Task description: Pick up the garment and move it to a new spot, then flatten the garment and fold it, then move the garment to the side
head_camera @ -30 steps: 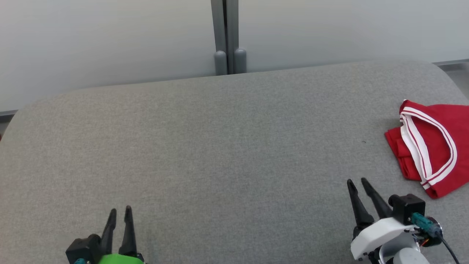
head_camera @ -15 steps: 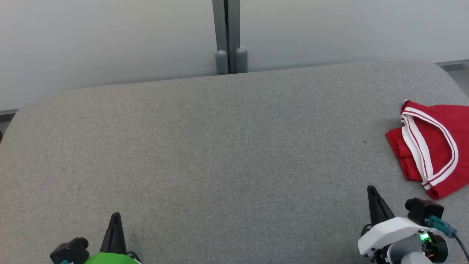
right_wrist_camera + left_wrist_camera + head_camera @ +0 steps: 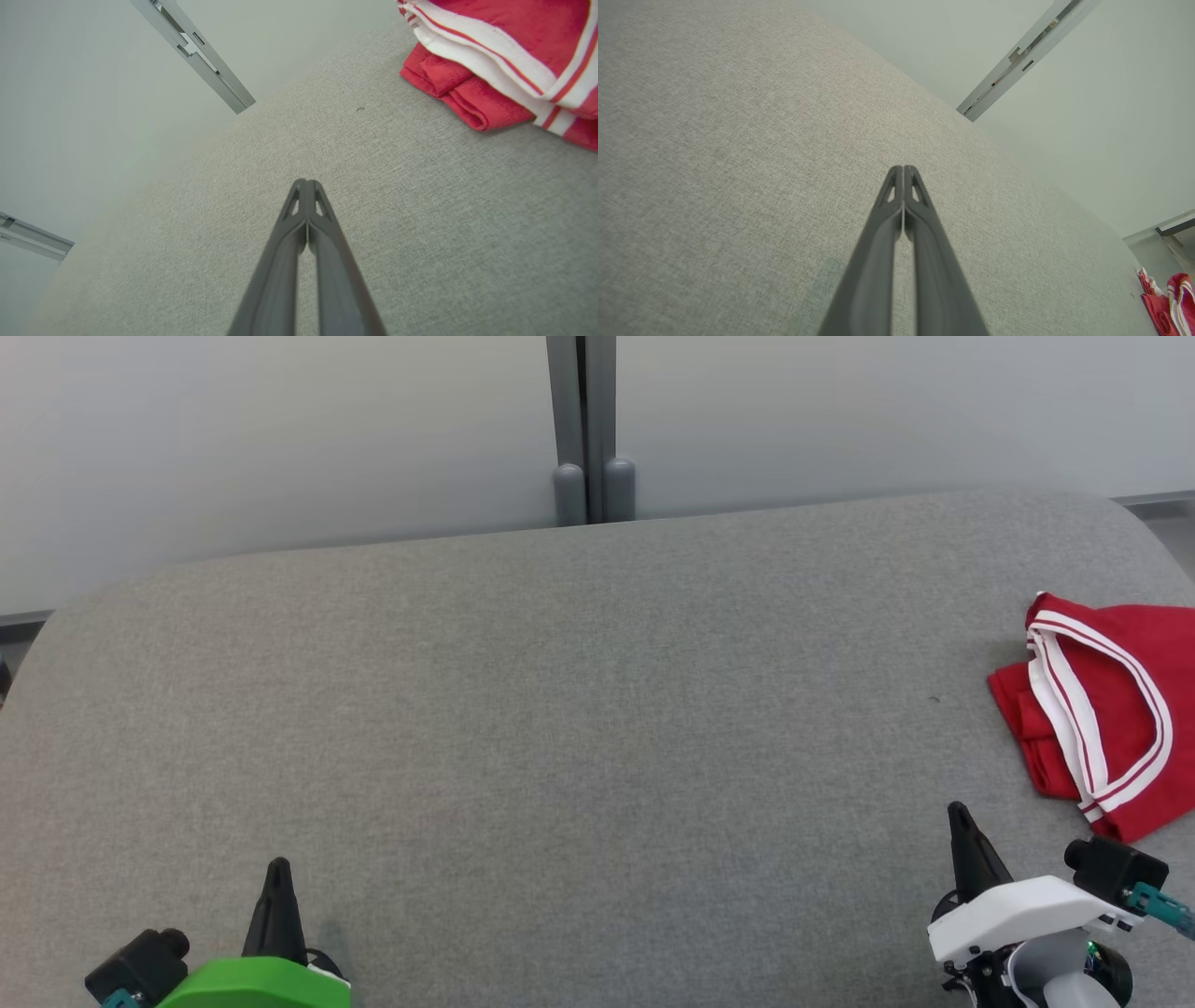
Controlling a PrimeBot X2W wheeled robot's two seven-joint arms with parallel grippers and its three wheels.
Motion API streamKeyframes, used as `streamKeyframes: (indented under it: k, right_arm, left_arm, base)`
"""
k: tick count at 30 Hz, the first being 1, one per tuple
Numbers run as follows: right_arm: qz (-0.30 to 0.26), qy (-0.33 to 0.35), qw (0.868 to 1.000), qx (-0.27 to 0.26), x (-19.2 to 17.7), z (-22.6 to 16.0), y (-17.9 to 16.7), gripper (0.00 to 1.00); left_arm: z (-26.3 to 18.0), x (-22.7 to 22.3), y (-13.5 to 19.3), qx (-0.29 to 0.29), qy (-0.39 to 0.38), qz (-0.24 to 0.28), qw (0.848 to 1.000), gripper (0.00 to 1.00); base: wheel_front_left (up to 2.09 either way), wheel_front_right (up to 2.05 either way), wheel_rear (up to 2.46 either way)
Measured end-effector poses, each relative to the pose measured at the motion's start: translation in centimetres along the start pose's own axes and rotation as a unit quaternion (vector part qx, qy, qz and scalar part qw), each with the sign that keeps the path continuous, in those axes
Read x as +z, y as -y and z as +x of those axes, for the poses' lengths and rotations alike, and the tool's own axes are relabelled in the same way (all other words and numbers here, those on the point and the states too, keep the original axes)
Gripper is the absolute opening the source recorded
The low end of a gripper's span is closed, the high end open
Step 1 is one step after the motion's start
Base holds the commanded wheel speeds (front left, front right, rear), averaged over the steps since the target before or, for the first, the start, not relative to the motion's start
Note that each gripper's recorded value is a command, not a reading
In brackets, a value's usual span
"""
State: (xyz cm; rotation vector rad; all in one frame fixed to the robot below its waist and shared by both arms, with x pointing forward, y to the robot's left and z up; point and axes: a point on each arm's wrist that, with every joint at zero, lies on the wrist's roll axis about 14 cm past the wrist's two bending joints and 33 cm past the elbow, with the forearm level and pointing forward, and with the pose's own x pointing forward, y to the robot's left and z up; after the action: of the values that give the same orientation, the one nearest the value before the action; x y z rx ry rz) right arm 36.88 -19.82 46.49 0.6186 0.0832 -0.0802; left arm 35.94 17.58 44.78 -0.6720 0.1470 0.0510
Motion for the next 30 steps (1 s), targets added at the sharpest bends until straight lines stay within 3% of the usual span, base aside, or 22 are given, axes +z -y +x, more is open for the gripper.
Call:
streamKeyframes:
  k: [30]
  right_arm:
    - [0.19, 0.002, 0.982, -0.001, 1.1, 0.6, -0.3, 0.0]
  left_arm:
    - [1.0, 2.2, 0.4, -0.001, 0.012, -0.18, 0.984, 0.0]
  base:
    - [0.0, 0.0, 0.0]
